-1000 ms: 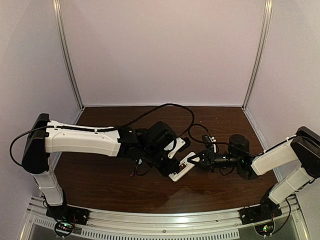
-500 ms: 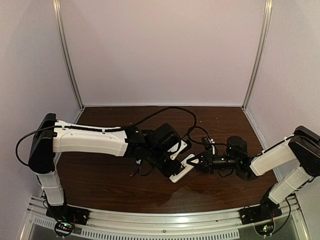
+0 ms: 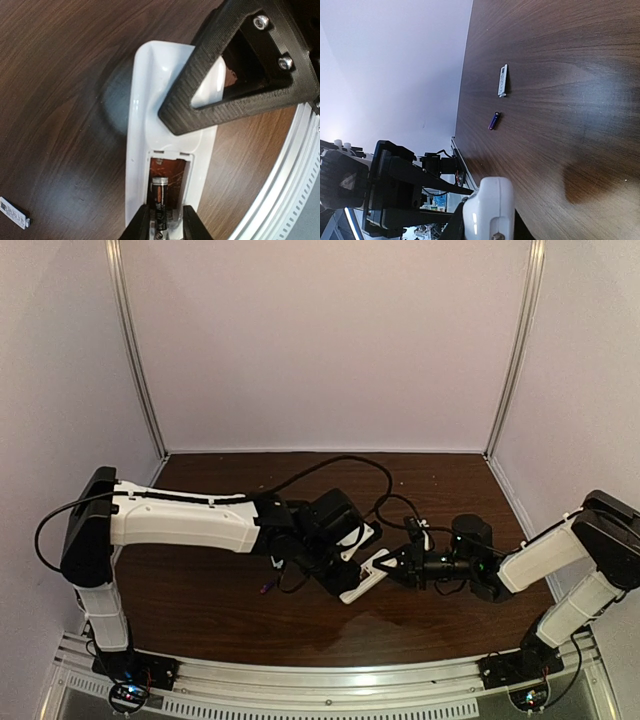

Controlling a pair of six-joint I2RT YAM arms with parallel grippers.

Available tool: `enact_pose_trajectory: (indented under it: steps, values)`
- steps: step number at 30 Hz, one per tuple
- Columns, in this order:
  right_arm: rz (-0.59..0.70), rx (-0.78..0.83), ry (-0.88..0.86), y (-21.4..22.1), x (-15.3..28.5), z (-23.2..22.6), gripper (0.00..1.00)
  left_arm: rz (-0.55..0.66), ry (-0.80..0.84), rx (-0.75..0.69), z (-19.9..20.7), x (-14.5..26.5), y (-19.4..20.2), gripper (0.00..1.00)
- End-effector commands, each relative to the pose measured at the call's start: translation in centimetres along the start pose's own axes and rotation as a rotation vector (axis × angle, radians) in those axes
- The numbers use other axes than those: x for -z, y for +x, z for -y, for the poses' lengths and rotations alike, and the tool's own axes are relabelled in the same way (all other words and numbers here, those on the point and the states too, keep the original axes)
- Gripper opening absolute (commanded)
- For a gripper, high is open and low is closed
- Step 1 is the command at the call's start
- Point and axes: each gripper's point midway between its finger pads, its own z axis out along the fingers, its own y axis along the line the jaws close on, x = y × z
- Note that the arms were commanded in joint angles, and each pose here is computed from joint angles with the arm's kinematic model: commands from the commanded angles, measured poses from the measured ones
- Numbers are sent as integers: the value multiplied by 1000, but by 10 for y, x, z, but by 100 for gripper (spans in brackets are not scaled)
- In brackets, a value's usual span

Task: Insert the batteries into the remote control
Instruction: Place the battery in the battery compartment, then load the battery into the battery compartment.

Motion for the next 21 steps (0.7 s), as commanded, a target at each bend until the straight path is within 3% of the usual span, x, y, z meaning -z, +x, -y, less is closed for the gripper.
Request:
enact_pose_trajectory:
  steps: [1,13,21]
  values:
    - [-30,42,-90,5,0,-23,0,-30,-81,28,-21,-7,6,24]
    - [-41,25,-84,8,0,-19,0,121,3,23,-11,24,-25,39]
    - [-60,26,-92,11,1,-22,0,273,79,34,-16,68,-41,51]
